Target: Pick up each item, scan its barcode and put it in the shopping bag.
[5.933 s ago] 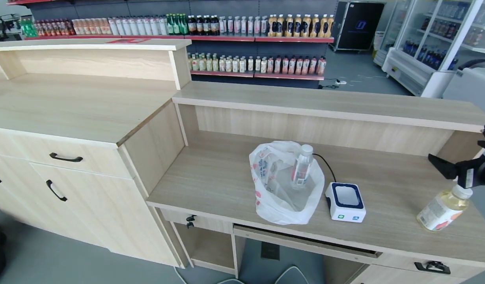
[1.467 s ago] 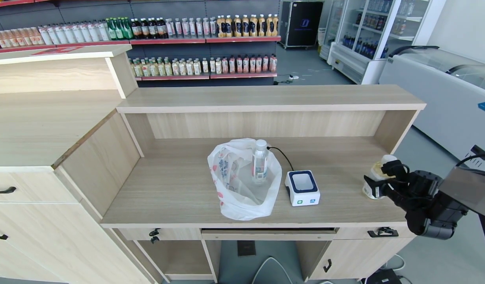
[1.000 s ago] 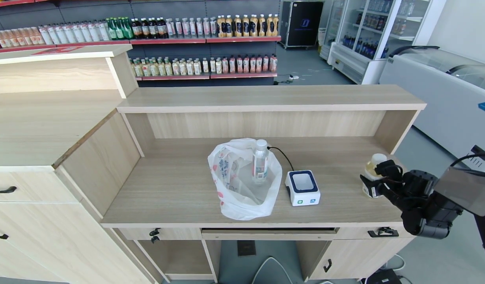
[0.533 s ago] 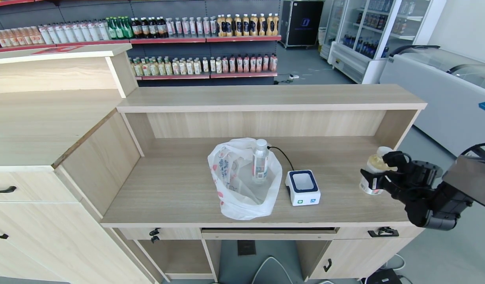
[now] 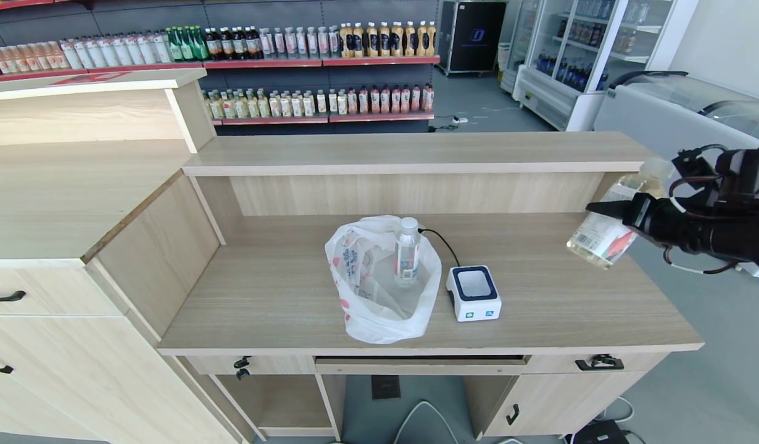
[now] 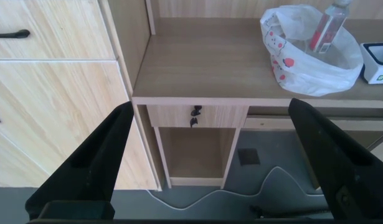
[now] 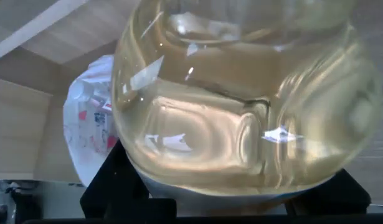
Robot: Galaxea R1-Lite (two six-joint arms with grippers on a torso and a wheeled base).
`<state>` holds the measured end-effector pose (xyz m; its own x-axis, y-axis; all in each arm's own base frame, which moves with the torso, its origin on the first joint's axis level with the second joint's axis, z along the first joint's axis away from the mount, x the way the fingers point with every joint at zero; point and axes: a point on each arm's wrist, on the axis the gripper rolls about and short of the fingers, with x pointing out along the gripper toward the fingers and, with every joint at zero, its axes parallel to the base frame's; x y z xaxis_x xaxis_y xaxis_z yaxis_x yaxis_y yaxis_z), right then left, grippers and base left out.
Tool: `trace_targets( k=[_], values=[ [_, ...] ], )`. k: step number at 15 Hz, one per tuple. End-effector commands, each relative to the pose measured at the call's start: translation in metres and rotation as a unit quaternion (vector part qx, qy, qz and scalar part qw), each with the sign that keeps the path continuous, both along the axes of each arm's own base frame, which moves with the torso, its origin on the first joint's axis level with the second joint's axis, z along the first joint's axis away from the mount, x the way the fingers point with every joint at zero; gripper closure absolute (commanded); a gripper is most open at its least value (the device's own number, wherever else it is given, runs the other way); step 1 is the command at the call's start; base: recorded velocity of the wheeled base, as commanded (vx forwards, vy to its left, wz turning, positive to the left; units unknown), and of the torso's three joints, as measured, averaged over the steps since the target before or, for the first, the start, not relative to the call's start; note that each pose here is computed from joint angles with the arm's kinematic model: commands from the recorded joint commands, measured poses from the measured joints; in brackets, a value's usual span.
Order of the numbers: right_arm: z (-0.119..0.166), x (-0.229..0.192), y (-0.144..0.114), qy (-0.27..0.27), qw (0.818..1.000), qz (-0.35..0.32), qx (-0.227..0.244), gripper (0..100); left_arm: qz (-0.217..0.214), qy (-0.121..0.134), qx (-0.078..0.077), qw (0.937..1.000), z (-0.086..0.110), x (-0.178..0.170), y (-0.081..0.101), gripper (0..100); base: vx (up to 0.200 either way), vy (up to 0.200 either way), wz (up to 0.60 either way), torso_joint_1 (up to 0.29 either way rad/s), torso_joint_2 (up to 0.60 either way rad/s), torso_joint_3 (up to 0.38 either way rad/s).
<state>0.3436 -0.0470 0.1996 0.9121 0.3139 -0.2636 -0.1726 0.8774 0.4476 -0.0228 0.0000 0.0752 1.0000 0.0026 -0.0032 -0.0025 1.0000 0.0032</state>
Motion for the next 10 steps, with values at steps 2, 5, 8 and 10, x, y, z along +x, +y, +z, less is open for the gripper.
trace_targets(
  k=[2,5,8,10],
  values=[
    [0.106,-0.084,0.045,-0.096,0.988,0.117,0.03,100,0.0,0.0,0.0,1.0,0.0,0.0,0.0,0,0.0,0.0,0.0,0.0,0.0,0.0],
    [0.137,-0.122,0.064,-0.129,0.963,0.233,0.039,100,0.0,0.0,0.0,1.0,0.0,0.0,0.0,0,0.0,0.0,0.0,0.0,0.0,0.0],
    [0.139,-0.145,0.082,-0.152,0.946,0.286,0.025,100,0.0,0.0,0.0,1.0,0.0,0.0,0.0,0,0.0,0.0,0.0,0.0,0.0,0.0],
    [0.127,-0.162,0.088,-0.158,0.937,0.311,0.004,100,0.0,0.0,0.0,1.0,0.0,0.0,0.0,0,0.0,0.0,0.0,0.0,0.0,0.0]
  ],
)
